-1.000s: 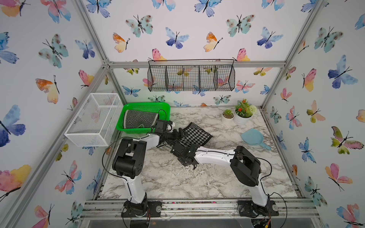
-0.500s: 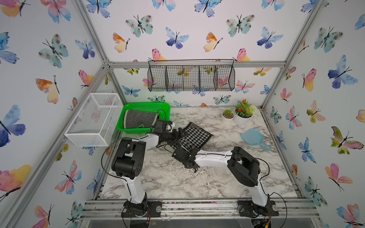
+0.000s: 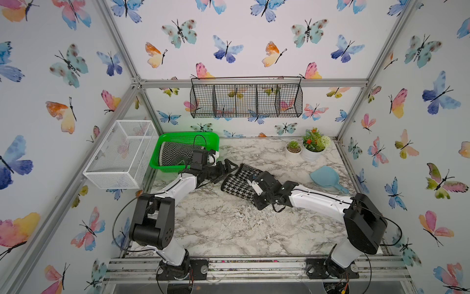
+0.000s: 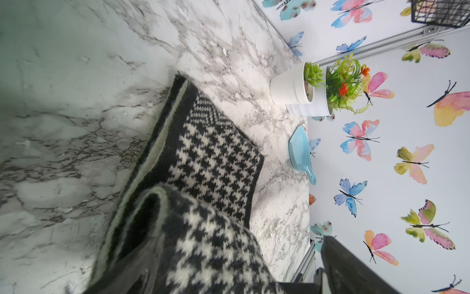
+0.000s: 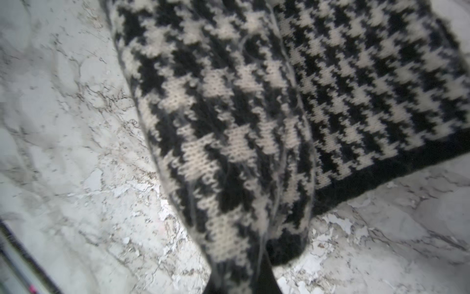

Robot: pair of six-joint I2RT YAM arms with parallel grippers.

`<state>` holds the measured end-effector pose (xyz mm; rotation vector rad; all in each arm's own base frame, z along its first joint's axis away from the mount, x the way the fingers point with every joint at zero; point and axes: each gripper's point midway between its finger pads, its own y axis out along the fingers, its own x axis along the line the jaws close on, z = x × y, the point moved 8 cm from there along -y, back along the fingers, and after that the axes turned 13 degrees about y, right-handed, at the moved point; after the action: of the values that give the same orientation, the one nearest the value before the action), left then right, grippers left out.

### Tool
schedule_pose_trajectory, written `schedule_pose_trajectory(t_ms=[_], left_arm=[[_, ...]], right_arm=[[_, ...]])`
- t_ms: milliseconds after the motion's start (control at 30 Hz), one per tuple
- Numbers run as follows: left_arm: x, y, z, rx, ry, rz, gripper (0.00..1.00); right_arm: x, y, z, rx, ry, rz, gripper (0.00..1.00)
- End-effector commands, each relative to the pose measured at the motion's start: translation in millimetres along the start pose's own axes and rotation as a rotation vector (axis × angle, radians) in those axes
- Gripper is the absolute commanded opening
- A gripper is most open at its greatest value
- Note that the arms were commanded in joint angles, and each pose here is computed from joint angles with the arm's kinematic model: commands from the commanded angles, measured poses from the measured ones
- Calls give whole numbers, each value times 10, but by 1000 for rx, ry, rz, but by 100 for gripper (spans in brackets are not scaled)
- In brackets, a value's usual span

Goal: Roll up the scarf and place it into the basket
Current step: Roll the scarf at the center of the board.

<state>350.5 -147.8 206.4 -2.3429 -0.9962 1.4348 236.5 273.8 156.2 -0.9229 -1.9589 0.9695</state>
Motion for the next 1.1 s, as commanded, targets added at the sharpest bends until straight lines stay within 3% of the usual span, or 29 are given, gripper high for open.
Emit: schedule_pose_trajectory(t_ms=[0,233,367,633,1067], left_arm=[[-175,-112,50,-34,66,-26,99],[-559,-99,207,-45,177,-34,99],[-604,-37,298,-18,183,-20,99],[-576,-46,431,-29,186,4,99],[-617,131,463,-15,180,63,99]], right_arm=[[-22,-24,45,105,38,-284,2],[-237,121,-121,220,176,-652,2],[-266,174,-237,239,204,-748,2],[-441,356,-338,289,282,-798,2],[-907,720,-279,307,436,-676,2]])
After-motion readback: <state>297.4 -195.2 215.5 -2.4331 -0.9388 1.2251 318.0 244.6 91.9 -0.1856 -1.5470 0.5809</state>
